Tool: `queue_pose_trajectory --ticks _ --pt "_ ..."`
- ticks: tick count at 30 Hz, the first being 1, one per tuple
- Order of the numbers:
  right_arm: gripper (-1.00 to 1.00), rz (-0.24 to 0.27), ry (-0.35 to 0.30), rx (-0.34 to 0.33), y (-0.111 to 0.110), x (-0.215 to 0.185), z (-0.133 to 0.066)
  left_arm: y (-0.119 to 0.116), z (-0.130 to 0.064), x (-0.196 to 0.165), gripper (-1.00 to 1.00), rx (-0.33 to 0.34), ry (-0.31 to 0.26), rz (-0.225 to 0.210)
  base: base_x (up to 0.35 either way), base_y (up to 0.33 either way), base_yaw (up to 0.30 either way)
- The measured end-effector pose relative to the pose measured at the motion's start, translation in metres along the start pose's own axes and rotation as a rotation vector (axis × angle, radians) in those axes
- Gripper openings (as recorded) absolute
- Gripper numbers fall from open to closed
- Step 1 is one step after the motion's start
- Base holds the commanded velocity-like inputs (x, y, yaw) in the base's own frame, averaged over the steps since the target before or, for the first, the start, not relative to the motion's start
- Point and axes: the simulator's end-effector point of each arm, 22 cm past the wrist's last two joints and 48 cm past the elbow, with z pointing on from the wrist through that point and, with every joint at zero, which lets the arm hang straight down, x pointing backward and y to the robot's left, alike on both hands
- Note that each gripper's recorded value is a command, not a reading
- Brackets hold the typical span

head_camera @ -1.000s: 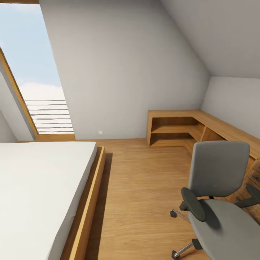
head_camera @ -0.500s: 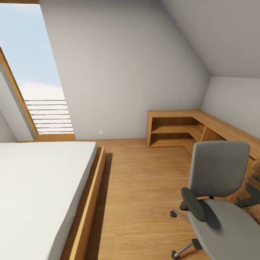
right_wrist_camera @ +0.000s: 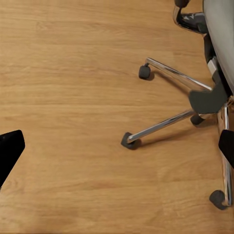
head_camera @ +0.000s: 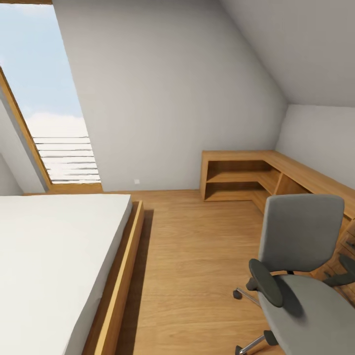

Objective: In the bedroom, organize the workspace by keeping the computer under the desk, ensuring the monitor is on the desk, placing the keyboard on the desk next to the monitor, placing the mouse on the desk next to the keyboard, moving the folder from the swivel chair onto the desk next to the mouse, stacking the notebook on top of the folder with the pen on top of the notebook, and positioning the swivel chair next to the desk.

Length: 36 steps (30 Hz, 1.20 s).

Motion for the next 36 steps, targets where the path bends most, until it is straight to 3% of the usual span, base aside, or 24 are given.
queue_pose_trajectory --ticks 10,21,36 --pt "1.0 0.002 0.0 0.001 -0.0002 0.0 0.0001 0.0005 -0.0013 0.0019 1.0 0.002 -0.005 0.002 0.247 0.0 0.036" --pt "1.0 0.004 0.001 0.005 -0.0009 0.0002 0.0002 0.0007 -0.0014 0.0025 1.0 0.001 -0.004 0.002 0.041 0.0 0.185" --pt "1.0 0.001 0.0 0.015 -0.0083 0.0006 0.0006 -0.0002 -0.0017 0.0029 1.0 0.003 -0.003 0.001 0.106 -0.095 0.029"
